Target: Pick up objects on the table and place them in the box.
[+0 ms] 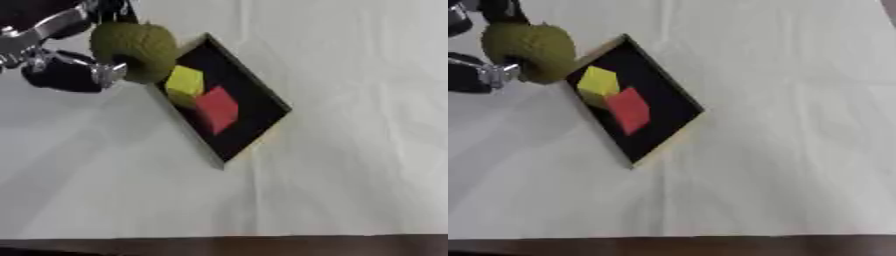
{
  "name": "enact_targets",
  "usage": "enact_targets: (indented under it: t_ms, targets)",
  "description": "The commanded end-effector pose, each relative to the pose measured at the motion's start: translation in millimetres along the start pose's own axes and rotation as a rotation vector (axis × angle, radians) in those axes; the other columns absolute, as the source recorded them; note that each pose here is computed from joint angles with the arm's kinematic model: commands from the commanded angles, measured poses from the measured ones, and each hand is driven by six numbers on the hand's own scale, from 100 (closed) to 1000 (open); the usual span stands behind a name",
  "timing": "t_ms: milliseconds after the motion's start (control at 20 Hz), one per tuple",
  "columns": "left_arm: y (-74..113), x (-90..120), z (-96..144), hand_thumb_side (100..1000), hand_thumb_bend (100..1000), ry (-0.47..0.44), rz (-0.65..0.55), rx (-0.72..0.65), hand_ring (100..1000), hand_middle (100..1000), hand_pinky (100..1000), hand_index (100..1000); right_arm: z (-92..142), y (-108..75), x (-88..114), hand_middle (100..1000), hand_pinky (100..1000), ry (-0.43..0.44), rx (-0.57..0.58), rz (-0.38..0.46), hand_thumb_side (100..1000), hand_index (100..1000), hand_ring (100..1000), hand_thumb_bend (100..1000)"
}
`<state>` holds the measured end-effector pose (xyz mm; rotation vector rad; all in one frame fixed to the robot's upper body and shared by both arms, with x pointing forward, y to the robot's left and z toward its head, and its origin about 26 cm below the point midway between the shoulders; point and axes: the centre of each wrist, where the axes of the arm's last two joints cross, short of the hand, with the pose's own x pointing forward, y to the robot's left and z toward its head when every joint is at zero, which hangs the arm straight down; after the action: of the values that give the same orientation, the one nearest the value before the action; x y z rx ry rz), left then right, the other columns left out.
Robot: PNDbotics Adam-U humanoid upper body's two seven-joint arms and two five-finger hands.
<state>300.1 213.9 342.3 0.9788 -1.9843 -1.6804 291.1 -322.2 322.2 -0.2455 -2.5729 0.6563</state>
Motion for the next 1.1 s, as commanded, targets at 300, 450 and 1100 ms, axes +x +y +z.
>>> enact_targets:
  t_ms: [300, 450, 1100]
  targets:
    - [5.4, 13, -46, 178, 100, -0.098, 0.097, -0.071, 523, 517, 548, 637, -8, -4.1, 10, 653, 984, -0.031, 0.003, 0.008, 516, 748, 822, 100]
    - [-4.8, 7, -64, 185, 100, -0.096, 0.103, -0.115, 528, 521, 553, 642, -9, -3.9, 10, 653, 984, -0.033, 0.001, 0.004, 517, 748, 822, 100]
    - [-63.9, -24, -115, 201, 100, -0.006, 0.07, -0.177, 553, 544, 580, 661, -11, -0.8, 10, 649, 988, -0.032, 0.001, -0.02, 521, 746, 821, 100]
